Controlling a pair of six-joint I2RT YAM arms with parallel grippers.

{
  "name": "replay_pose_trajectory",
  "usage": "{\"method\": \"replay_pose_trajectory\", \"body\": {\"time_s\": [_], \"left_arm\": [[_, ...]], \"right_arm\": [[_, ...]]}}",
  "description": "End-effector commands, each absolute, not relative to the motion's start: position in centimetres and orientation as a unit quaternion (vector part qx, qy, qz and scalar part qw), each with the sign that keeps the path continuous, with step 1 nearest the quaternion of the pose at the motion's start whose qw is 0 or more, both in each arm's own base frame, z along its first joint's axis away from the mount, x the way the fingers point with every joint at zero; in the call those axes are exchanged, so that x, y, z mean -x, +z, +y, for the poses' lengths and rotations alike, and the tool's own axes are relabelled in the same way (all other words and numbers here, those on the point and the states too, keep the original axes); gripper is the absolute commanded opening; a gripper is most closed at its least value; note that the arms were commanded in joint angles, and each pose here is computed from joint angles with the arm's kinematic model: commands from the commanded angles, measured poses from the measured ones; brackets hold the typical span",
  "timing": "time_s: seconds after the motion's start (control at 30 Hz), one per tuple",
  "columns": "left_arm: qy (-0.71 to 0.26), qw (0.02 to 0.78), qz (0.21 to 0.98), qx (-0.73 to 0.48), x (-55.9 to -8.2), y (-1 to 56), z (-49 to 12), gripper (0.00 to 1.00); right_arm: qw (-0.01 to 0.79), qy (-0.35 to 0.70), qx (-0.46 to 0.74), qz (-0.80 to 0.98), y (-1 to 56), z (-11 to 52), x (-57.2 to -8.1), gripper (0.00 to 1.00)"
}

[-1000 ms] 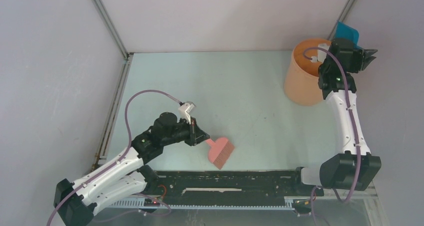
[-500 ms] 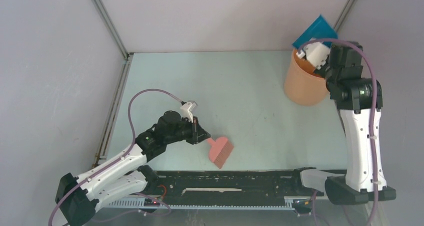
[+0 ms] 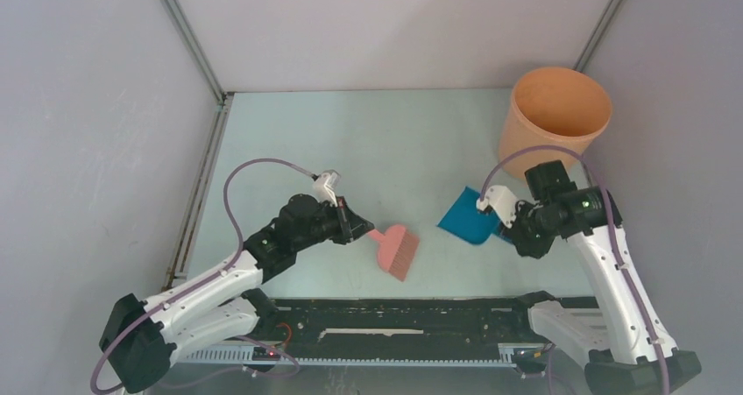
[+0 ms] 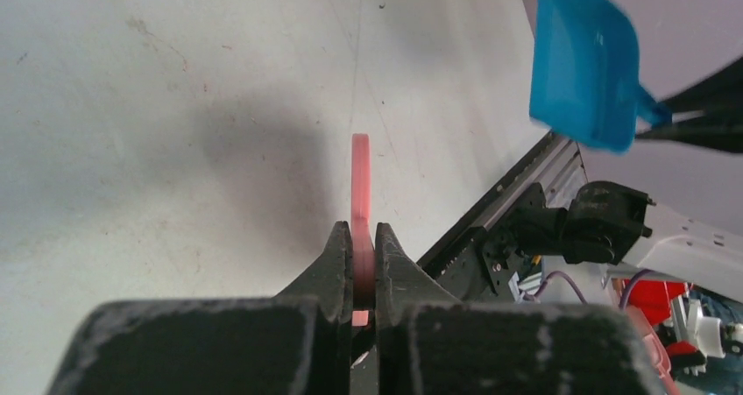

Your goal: Sweep away the paper scraps from the table

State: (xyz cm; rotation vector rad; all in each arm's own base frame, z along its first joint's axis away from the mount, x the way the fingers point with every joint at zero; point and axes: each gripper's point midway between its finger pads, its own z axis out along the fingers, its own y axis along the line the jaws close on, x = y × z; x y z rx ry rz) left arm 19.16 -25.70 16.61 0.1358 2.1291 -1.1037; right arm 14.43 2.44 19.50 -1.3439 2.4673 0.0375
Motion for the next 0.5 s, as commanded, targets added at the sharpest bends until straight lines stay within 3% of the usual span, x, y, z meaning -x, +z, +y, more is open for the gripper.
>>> {"method": "replay_pose_trajectory", "body": {"time_s": [0.0, 0.17, 0.3, 0.37, 0.47], "left_arm": [[-0.453, 0.37, 0.811, -0.012, -20.3, 16.9, -26.6, 0.0], [-0.475, 0.335, 0.813, 0.024, -20.2, 14.9, -27.4, 0.0], [-0.479, 0.303, 0.822, 0.051, -19.9, 12.8, -27.7, 0.01], [-0.468, 0.298, 0.83, 0.049, -20.0, 11.9, -27.7, 0.02], [-0.418, 0.293, 0.859, 0.043, -20.3, 9.7, -26.9, 0.04]], "right_arm": [[0.135, 0.083, 0.505, 0.849, 17.0, 4.0, -11.1, 0.04], [0.057, 0.065, 0.528, 0.845, 11.5, 2.6, -9.2, 0.06], [0.05, 0.052, 0.533, 0.843, 8.9, 2.5, -9.3, 0.09], [0.057, 0.065, 0.533, 0.842, 8.8, 3.1, -9.4, 0.16], [0.064, 0.075, 0.534, 0.84, 8.4, 3.7, -9.7, 0.36]]}}
